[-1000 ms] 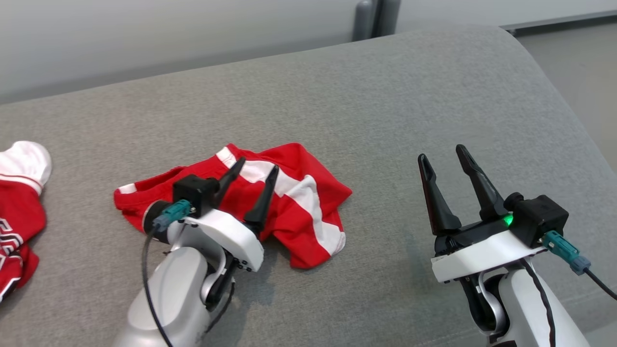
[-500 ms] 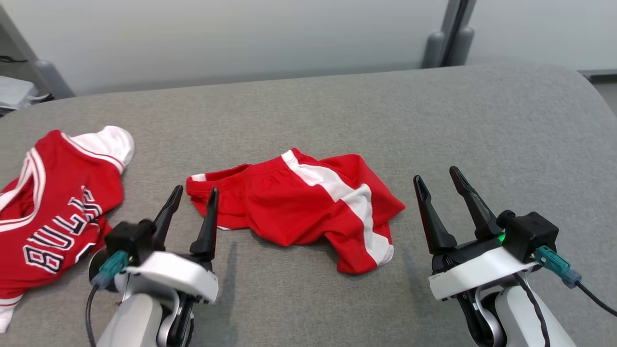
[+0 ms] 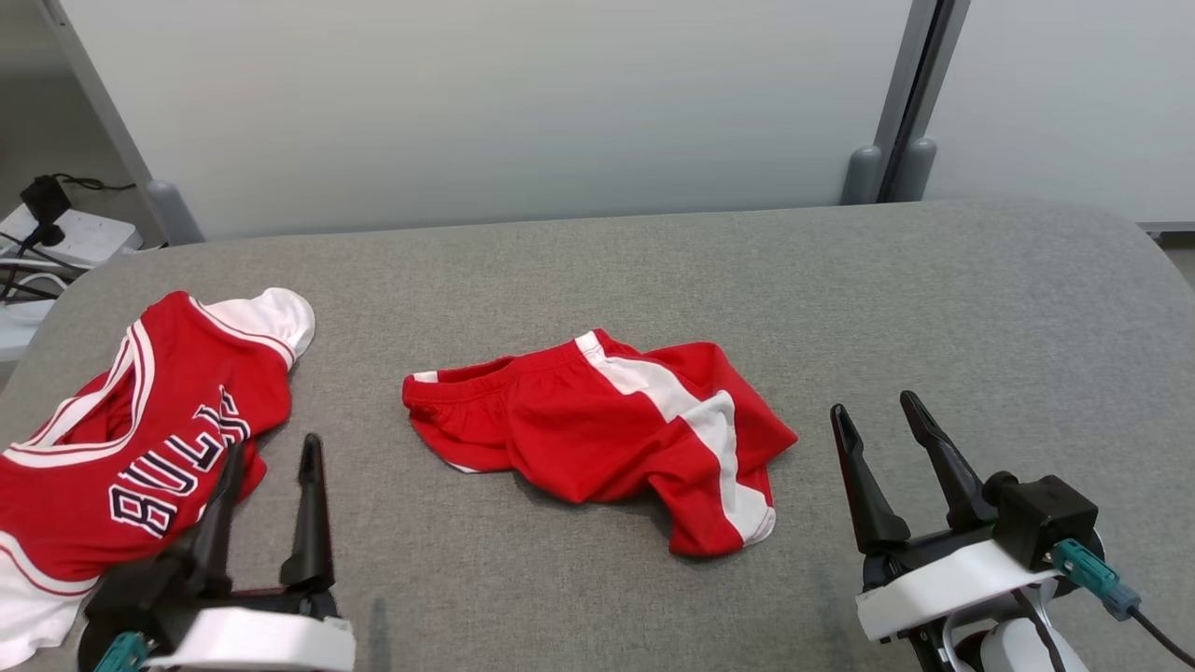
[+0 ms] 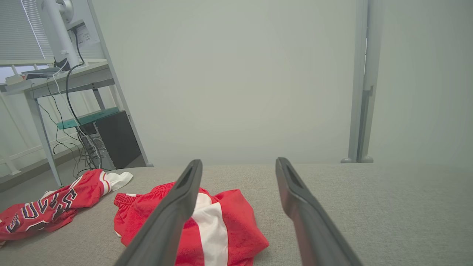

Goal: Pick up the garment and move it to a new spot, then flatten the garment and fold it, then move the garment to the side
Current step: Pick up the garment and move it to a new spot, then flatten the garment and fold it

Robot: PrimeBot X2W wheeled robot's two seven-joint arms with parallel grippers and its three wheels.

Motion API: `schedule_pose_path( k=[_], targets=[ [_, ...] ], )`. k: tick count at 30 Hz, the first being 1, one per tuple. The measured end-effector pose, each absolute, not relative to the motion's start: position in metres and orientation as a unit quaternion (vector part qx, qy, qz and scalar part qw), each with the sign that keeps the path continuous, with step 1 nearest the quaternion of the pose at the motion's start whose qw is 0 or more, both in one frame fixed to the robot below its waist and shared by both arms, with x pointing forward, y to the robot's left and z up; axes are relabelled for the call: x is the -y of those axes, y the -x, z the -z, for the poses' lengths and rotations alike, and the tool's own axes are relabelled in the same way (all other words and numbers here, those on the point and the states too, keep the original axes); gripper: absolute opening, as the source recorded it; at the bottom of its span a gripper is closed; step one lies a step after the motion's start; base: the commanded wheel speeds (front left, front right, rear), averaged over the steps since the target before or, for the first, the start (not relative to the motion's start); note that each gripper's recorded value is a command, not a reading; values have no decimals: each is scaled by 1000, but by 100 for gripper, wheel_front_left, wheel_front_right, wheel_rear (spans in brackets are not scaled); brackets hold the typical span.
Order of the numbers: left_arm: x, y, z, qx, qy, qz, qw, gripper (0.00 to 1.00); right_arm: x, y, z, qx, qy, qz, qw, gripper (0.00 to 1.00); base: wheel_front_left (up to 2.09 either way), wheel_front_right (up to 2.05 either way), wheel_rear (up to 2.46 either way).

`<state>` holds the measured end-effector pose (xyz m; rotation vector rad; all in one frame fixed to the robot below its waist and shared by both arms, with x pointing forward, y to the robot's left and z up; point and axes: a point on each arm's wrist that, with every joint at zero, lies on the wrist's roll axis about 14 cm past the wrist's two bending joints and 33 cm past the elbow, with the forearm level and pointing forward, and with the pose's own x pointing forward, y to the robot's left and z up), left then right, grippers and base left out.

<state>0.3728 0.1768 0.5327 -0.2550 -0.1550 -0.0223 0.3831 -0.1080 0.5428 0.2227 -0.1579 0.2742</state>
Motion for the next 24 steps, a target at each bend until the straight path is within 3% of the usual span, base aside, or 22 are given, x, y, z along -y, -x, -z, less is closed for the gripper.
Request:
schedule_pose_path(
  k=[5, 15, 24],
  targets=[
    [-194, -362, -534, 85, 117, -21, 989, 100, 116, -377, -544, 83, -104, -125, 983, 100, 0, 0, 0],
    [-188, -344, -510, 47, 79, 3, 996, 100, 121, -353, -509, 34, -104, -111, 988, 100, 0, 0, 0],
    [-188, -344, -508, 44, 80, 2, 996, 100, 118, -352, -505, 27, -103, -114, 988, 100, 0, 0, 0]
  ],
)
